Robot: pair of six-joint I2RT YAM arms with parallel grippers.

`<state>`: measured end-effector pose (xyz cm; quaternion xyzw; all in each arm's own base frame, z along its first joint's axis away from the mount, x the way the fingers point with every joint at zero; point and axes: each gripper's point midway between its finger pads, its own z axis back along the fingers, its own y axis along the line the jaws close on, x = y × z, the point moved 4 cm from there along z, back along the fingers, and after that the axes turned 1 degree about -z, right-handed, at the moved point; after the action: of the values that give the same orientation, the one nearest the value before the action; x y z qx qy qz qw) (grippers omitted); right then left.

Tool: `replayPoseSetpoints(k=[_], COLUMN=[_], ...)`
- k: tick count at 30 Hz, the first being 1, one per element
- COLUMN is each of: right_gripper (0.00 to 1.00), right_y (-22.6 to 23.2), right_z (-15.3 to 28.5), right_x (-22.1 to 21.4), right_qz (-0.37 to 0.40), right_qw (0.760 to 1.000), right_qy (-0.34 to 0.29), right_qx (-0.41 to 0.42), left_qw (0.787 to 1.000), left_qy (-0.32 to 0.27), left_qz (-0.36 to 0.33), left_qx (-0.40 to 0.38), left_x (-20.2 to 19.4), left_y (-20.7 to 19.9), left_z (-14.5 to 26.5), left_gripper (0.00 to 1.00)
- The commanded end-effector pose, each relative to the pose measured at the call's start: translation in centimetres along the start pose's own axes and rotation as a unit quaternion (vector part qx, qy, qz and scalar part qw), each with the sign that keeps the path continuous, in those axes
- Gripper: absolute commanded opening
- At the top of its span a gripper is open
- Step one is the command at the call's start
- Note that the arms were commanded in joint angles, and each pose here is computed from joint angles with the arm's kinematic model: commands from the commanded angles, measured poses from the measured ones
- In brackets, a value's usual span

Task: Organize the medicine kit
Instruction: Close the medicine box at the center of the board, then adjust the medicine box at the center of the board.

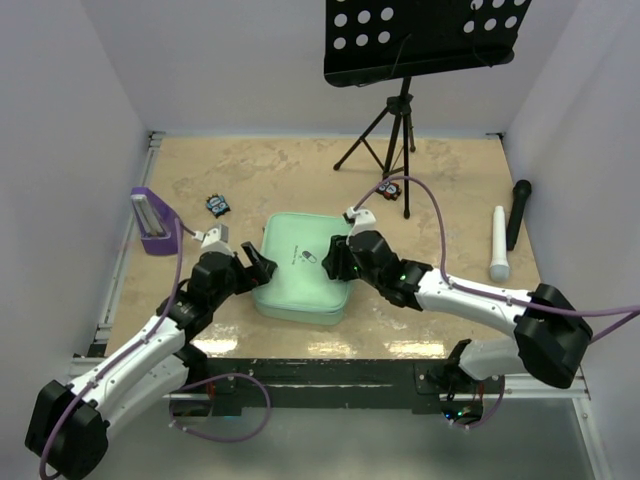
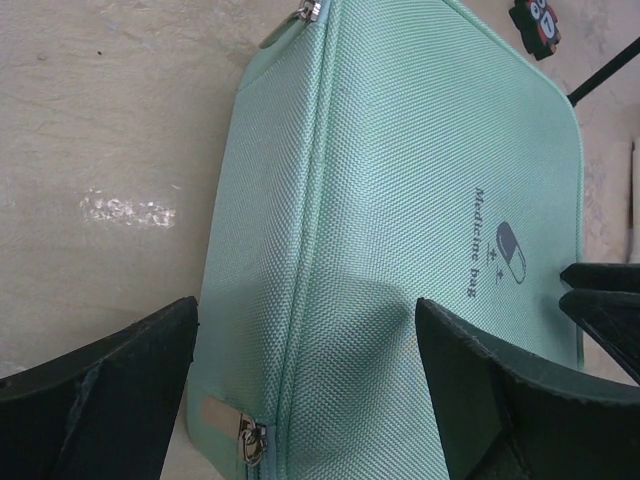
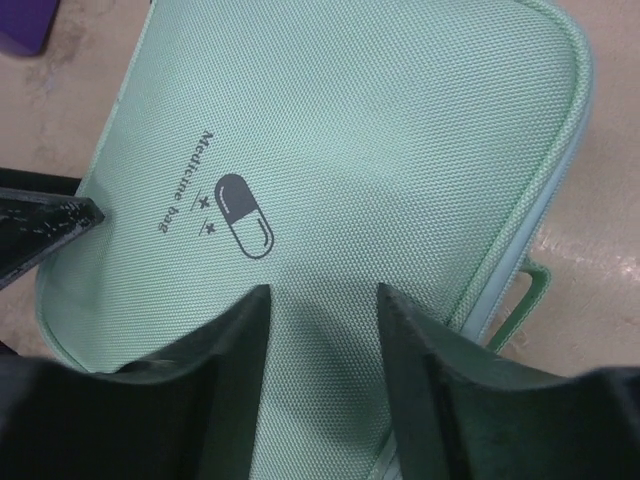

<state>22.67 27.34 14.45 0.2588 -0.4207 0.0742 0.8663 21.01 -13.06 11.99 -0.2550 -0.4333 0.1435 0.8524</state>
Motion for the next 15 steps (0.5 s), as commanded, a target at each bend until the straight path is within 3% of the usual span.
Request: replayPoseSetpoints(k=[1, 6, 15], right_gripper=[0.56, 0.66, 0.68], right_y=[-1.1, -2.4, -3.4], right_z=[2.0, 3.4, 1.6], right_x=[2.4, 2.7, -0.7], right_qz=[-0.049, -0.096, -0.142], right_qw=[0.997, 0.992, 0.989], right_qy=[-0.053, -0.049, 0.006], right_qx=[-0.034, -0.065, -0.041], left_qw=[0.998, 0.996, 0.989], left_qy=[-0.017, -0.014, 0.0], left_qz=[0.024, 0.036, 0.06], left_qx=[-0.061, -0.077, -0.137], left_x=[0.2, -0.4, -1.8], left_y=[-1.5, -1.5, -2.2], left_z=[-0.2, -0.4, 0.0], left_gripper=[0.93, 0.9, 0.85])
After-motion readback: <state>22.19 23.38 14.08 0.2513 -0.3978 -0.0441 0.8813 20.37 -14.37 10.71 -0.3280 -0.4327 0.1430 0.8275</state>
